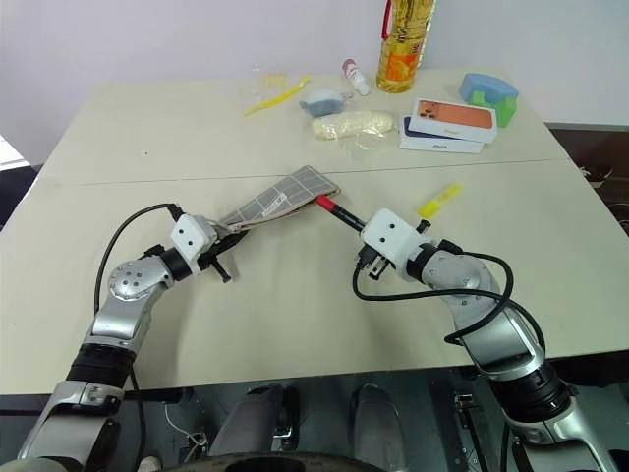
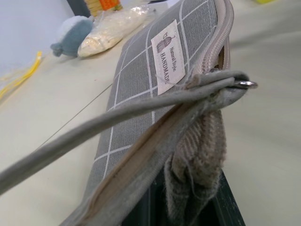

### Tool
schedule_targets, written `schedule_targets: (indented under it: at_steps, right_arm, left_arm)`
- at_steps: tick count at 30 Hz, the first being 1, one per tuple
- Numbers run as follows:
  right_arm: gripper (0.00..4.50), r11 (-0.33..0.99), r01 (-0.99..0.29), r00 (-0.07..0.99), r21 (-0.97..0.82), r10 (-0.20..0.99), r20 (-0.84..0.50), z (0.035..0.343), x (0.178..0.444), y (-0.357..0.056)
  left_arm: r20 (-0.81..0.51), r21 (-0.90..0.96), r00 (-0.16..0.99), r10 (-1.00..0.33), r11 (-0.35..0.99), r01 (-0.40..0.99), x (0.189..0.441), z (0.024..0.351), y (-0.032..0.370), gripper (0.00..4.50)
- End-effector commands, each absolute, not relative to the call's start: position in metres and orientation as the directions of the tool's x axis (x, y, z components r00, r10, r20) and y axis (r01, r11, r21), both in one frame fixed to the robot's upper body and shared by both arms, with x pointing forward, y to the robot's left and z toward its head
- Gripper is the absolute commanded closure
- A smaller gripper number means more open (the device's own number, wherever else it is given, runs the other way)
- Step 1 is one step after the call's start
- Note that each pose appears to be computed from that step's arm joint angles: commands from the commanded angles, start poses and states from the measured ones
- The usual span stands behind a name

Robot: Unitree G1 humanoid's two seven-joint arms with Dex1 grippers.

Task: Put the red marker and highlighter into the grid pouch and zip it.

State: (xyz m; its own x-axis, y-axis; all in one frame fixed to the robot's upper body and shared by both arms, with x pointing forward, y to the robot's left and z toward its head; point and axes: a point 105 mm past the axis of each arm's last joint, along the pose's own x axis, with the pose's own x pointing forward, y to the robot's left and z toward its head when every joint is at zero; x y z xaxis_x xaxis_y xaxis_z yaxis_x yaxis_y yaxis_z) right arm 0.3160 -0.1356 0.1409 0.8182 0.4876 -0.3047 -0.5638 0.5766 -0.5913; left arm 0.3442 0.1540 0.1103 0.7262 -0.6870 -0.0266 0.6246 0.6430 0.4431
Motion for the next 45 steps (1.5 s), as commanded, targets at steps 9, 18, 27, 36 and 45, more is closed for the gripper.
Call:
schedule_targets:
  at_steps: [9, 18, 27, 36, 45]
  right_arm:
    - [4.08, 0.414, -0.540, 0.811, -0.733, 0.490, -0.320, 0.153, 0.315, -0.135]
    - [4.08, 0.044, -0.579, 0.646, -0.814, 0.635, -0.425, 0.150, 0.293, -0.094]
    - [3.58, 0.019, -0.618, 0.589, -0.786, 0.674, -0.446, 0.146, 0.289, -0.084]
    - [0.69, 0.520, -0.710, 0.634, -0.475, 0.765, -0.110, 0.209, 0.287, -0.099]
    - [0.03, 0.945, -0.312, 0.944, -0.095, 0.297, -0.142, 0.190, 0.350, -0.195]
  left_arm:
    - [-0.036, 0.513, 0.660, -0.750, 0.553, 0.656, 0.333, 0.119, 0.148, 4.50]
    - [-0.142, 0.557, 0.473, -0.870, 0.324, 0.764, 0.310, 0.119, 0.123, 4.50]
    - [-0.151, 0.551, 0.430, -0.890, 0.285, 0.784, 0.308, 0.123, 0.110, 4.50]
    - [-0.131, 0.537, 0.559, -0.819, 0.415, 0.735, 0.319, 0.115, 0.124, 4.50]
    - [-0.055, 0.488, 0.682, -0.730, 0.576, 0.656, 0.338, 0.116, 0.128, 4.50]
